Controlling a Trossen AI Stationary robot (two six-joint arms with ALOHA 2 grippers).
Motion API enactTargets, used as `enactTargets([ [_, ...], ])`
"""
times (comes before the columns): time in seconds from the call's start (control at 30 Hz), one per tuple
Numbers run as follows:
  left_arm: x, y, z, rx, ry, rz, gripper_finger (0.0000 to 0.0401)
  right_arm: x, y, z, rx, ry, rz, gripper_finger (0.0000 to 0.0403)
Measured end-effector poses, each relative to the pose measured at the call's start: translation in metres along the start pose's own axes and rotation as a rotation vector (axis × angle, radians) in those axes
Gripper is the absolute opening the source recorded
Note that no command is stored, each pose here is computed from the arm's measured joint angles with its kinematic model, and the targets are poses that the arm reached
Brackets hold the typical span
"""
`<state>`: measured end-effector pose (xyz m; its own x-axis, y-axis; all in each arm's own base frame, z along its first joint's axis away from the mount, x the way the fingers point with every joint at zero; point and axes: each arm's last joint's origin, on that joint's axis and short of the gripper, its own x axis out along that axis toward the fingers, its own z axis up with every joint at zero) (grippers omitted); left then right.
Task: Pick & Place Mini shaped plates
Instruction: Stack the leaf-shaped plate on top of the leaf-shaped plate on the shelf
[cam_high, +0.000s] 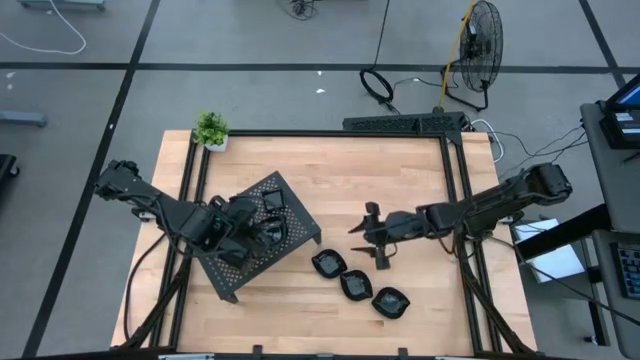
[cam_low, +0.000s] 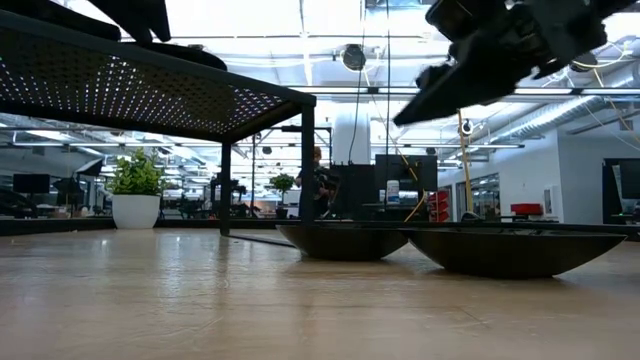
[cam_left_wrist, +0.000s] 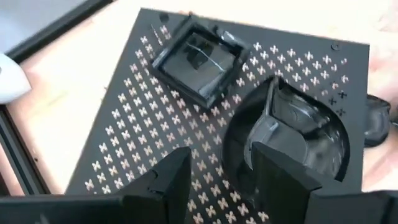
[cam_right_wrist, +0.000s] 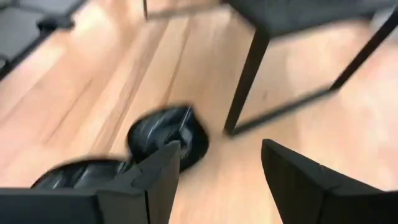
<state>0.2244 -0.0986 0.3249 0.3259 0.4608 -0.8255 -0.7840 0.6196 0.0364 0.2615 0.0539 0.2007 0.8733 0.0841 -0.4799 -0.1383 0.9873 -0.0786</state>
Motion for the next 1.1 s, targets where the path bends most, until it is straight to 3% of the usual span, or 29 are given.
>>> enactTargets([
  [0.2, 0.001, 0.001, 0.004, 0.023, -0.059, 0.019, 0.0175, -0.007, 0.018, -0.004, 0.096, 0.157, 0.048, 0.0212],
  [0.4, 0.001, 0.001, 0.004, 0.059, -0.09, 0.028, 0.0175, -0.018, 0.056, -0.016, 0.033, 0.27, 0.131, 0.0205],
  [0.67, 0.001, 0.001, 0.005, 0.144, -0.106, 0.037, 0.0175, -0.035, 0.098, -0.025, 0.113, 0.281, 0.13, 0.0179],
  [0.97, 0.001, 0.002, 0.007, 0.196, -0.185, 0.068, 0.0175, -0.015, 0.113, -0.052, 0.252, 0.413, 0.055, 0.018],
  [1.1, 0.001, 0.002, 0.007, 0.204, -0.185, 0.069, 0.0175, -0.007, 0.117, -0.063, 0.296, 0.498, 0.093, 0.0182],
])
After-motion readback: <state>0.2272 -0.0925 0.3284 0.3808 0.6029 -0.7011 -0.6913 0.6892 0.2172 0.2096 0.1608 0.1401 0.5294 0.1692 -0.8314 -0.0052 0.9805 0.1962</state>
